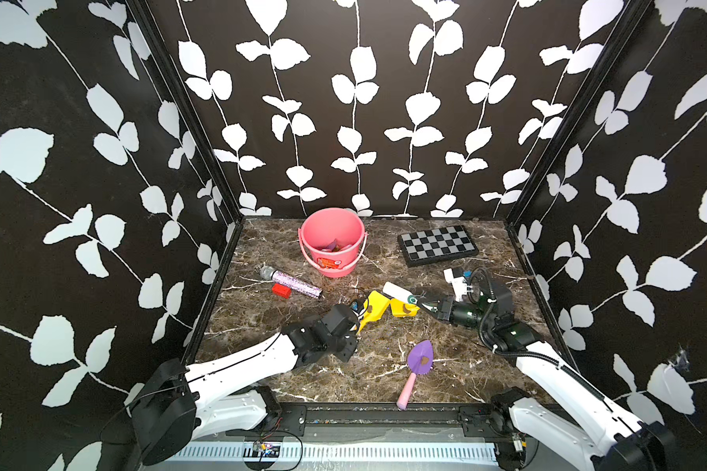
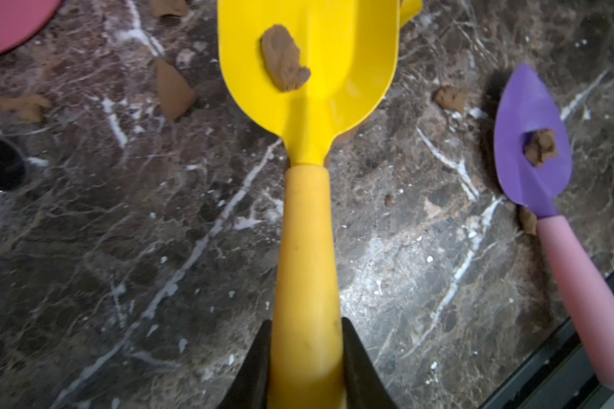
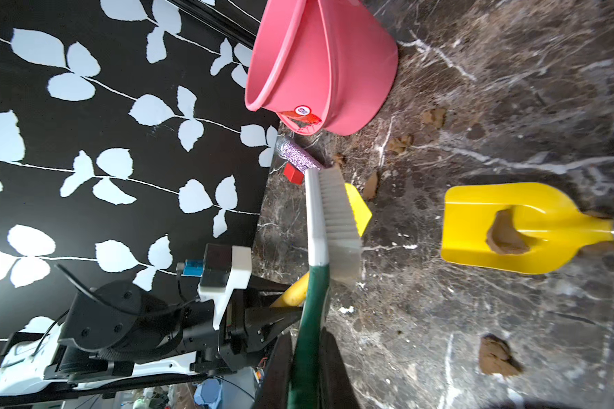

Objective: Brush the soil off the hand trowel and place it into the bucket
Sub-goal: Brush off the soil from the hand trowel.

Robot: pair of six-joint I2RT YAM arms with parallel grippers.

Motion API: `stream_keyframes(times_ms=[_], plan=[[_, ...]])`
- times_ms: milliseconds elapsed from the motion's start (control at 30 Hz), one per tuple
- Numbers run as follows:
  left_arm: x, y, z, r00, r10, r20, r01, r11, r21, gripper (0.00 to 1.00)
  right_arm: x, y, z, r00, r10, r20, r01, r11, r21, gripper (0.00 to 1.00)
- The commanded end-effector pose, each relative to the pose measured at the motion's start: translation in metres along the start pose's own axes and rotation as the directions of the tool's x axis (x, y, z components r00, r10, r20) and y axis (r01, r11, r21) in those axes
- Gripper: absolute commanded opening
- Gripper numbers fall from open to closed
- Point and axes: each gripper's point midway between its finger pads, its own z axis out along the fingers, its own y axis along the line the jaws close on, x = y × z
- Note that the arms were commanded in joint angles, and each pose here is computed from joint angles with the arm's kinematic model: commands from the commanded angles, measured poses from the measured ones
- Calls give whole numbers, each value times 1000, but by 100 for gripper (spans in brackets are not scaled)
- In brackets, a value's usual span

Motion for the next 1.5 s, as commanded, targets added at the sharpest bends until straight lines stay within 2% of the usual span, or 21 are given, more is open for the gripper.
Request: stream_keyframes(times_ms=[0, 300, 533, 633, 767, 933, 1200, 1467], plan=[[-7, 5, -15, 999, -23, -24, 23, 1000, 0, 0, 5, 29, 10, 999, -2, -41, -4, 991, -133, 0], [-20, 9, -22, 999, -42, -9, 42, 999, 9, 0, 14, 33, 45, 993, -1, -118, -21, 983, -182, 0], [-23, 10, -27, 999, -41, -2, 41, 999, -2, 0, 15, 29, 61, 988, 7, -155, -36, 982, -184, 0], [-24, 10, -29, 999, -44, -2, 44, 999, -1, 0, 19, 20, 65, 983, 5, -185, -33, 988, -149, 0], [-21, 13, -30, 998, -53, -19, 53, 998, -19, 0, 1, 16, 58, 990, -24, -137, 11, 995, -101, 0], [-18, 20, -29, 997, -71, -42, 68, 996, -51, 0, -21, 26, 48, 995, -59, -84, 50, 992, -113, 0], [-16, 22, -28, 994, -98, -53, 96, 994, -54, 0, 2, 36, 64, 988, -68, -141, 45, 985, -164, 0], [-16, 15, -30, 991, -122, -52, 122, 993, -9, 0, 18, 13, 83, 980, -42, -193, 17, 991, -130, 0]])
